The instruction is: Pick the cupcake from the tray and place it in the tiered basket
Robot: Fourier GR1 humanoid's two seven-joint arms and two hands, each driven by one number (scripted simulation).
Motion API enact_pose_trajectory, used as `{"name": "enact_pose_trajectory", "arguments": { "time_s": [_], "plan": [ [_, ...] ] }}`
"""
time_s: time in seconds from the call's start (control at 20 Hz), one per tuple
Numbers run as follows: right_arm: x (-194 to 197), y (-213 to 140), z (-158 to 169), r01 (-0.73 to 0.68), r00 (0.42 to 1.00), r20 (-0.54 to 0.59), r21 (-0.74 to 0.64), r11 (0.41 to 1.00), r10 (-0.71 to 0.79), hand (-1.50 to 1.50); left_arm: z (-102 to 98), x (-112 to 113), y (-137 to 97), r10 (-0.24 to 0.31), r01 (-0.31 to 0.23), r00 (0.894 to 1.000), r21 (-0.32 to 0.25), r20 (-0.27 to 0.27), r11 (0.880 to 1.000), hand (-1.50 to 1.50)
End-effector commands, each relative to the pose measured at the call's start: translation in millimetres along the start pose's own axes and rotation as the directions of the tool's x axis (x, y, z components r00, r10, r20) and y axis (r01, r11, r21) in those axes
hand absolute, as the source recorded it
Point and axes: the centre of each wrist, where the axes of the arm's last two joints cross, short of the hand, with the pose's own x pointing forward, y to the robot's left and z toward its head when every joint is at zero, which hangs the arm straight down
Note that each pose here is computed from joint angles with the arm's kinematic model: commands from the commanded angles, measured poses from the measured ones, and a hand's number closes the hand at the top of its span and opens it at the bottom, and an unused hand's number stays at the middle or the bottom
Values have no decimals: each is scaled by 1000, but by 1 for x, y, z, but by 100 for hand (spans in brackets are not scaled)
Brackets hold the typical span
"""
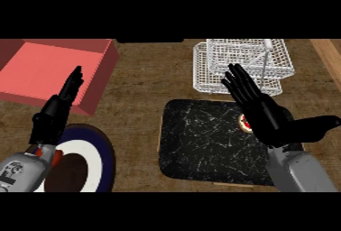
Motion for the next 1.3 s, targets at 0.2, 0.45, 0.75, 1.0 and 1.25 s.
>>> {"name": "enact_pose_trajectory", "arguments": {
  "time_s": [0.2, 0.45, 0.75, 1.0, 1.25],
  "plan": [
    [66, -118, -5, 198, 941, 276, 17, 980, -194, 150, -2, 3, -40, 138, -140, 990, 89, 32, 986, 0],
    [14, -143, 15, 427, 903, 83, -65, 902, -422, -150, 9, 4, -58, 205, -206, 978, 65, 24, 976, 0],
    [18, -203, 68, 391, 901, 99, 233, 890, -422, -150, 11, 3, -73, 223, -224, 975, 78, 12, 972, 0],
    [114, -250, 81, 51, 996, 56, 328, 943, -73, -150, 10, 5, -74, 212, -211, 977, 78, -3, 974, 0],
    [224, -226, 63, -379, 917, 64, 452, 808, 394, -150, 13, 3, -67, 204, -204, 979, 80, 6, 976, 0]
  ]
}}
